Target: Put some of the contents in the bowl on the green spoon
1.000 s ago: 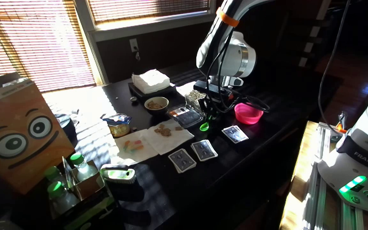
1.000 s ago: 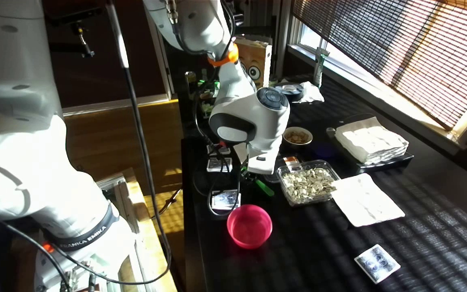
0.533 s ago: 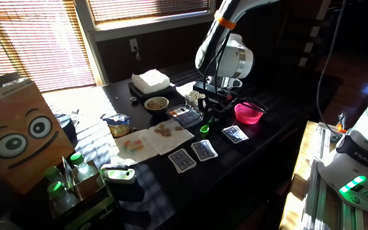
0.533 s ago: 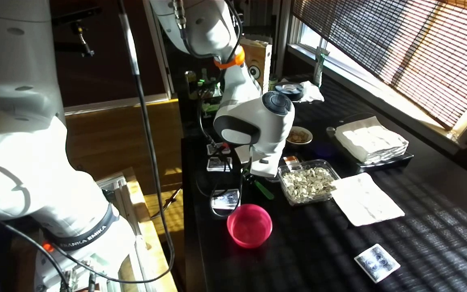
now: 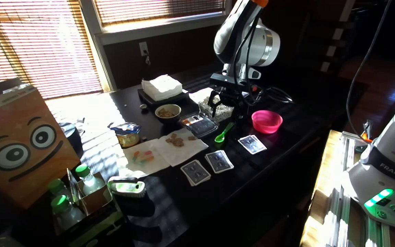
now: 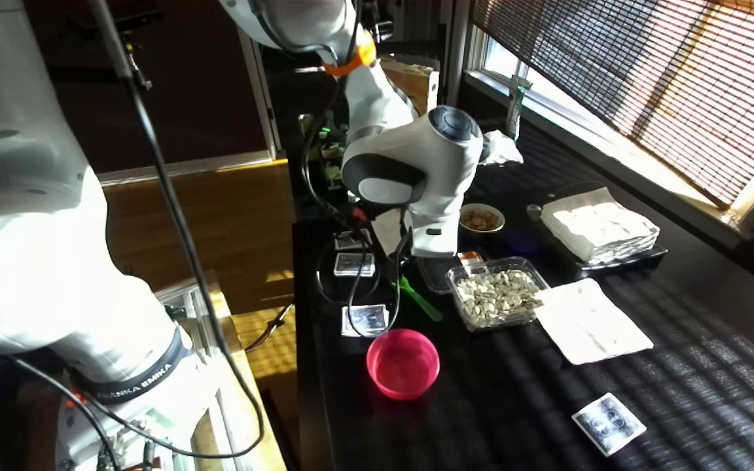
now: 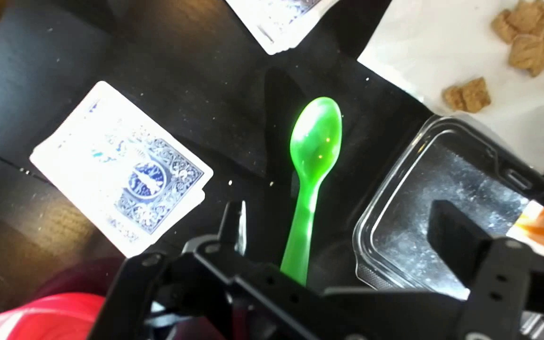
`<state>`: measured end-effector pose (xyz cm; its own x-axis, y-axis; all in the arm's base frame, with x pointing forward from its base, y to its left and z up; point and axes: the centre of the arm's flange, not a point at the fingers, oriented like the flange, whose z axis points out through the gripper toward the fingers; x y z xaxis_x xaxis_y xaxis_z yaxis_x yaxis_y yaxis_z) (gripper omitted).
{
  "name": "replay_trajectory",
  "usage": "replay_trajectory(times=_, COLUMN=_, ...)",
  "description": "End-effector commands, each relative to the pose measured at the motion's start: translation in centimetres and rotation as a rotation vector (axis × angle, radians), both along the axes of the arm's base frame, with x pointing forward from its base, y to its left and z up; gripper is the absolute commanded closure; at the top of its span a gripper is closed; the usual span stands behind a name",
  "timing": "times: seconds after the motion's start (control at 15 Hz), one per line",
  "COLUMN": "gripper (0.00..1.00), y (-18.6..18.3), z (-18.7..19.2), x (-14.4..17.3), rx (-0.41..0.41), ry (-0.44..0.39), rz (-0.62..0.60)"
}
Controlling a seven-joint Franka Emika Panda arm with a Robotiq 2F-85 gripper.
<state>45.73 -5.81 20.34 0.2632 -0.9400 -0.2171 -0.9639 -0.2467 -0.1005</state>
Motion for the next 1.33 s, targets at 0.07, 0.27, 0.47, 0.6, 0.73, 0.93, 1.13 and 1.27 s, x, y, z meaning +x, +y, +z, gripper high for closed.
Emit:
replay_trajectory(times=0.07, gripper=0.00, y=0.4, z=6.8, x=-1.8, rx=-0.082, ry=-0.069, rz=0.241)
replay_trajectory(times=0.27, gripper=0.00, y=0.7, z=9.6, x=-1.6, rx=-0.095, ry=-0.113, rz=0.398)
replay_trajectory(times=0.47, gripper=0.00, y=1.0, z=11.7, x=-2.0, rx=-0.081, ry=-0.079, rz=0.557)
replay_trajectory(times=0.6, gripper=0.00, y=1.3, z=12.6, x=-2.5, rx=-0.103, ry=-0.044, rz=0.653)
replay_trajectory(times=0.73, gripper=0.00, y=1.4, z=13.2, x=-2.9, rx=-0.120, ry=-0.027, rz=0.716)
replay_trajectory(times=0.93, gripper=0.00, y=1.7, z=14.0, x=-3.2, rx=-0.144, ry=-0.058, rz=0.779)
replay_trajectory(times=1.13, gripper=0.00, y=1.9, z=13.2, x=-2.5, rx=-0.129, ry=-0.060, rz=0.747)
replay_trajectory(times=1.27, gripper=0.00, y=1.8, z=13.1, x=-2.5, rx=-0.128, ry=-0.058, rz=0.747)
